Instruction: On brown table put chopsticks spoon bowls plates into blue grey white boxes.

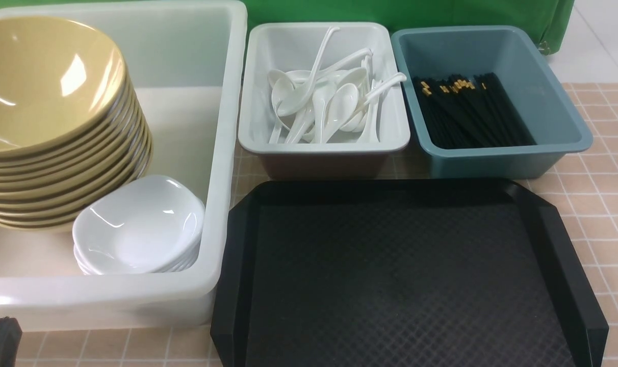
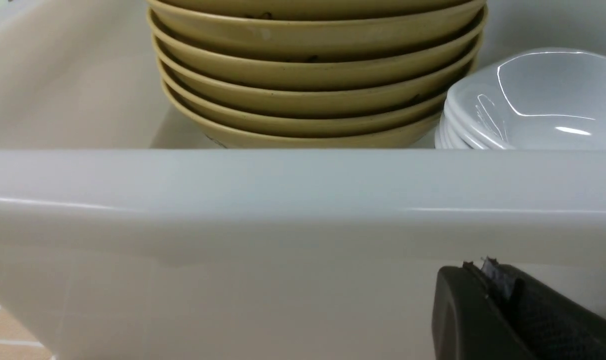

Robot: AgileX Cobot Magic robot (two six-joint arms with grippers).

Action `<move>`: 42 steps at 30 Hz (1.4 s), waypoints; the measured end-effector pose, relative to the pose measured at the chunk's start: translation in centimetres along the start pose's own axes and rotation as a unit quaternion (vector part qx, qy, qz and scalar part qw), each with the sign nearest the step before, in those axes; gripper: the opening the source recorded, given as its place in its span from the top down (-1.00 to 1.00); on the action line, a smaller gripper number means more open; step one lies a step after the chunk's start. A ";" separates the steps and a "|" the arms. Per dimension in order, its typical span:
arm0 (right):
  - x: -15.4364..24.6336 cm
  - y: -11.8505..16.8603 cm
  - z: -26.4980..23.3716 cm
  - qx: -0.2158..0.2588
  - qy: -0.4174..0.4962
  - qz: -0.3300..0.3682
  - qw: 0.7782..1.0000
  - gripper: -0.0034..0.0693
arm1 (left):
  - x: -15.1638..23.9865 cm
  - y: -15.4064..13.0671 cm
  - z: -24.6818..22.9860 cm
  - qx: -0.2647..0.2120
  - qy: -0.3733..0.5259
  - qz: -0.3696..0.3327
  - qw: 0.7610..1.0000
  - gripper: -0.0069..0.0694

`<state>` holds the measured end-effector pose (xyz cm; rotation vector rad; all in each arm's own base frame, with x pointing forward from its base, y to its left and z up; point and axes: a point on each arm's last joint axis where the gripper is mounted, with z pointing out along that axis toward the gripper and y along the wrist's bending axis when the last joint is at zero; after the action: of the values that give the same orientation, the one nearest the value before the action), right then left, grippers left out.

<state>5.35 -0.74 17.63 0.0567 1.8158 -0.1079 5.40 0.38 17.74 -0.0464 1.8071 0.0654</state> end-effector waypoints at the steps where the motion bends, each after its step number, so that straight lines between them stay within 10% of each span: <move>1: 0.0 0.0 0.0 0.000 0.000 0.000 1.000 0.76 | 0.0 0.0 0.0 0.000 0.000 0.000 1.000 0.85; 42: 0.0 0.0 0.0 0.000 0.000 0.000 1.000 0.64 | 0.0 0.0 0.0 0.000 0.000 -0.001 1.000 0.85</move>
<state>5.35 -0.74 17.63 0.0567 1.8158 -0.1079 5.40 0.38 17.74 -0.0474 1.8070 0.0643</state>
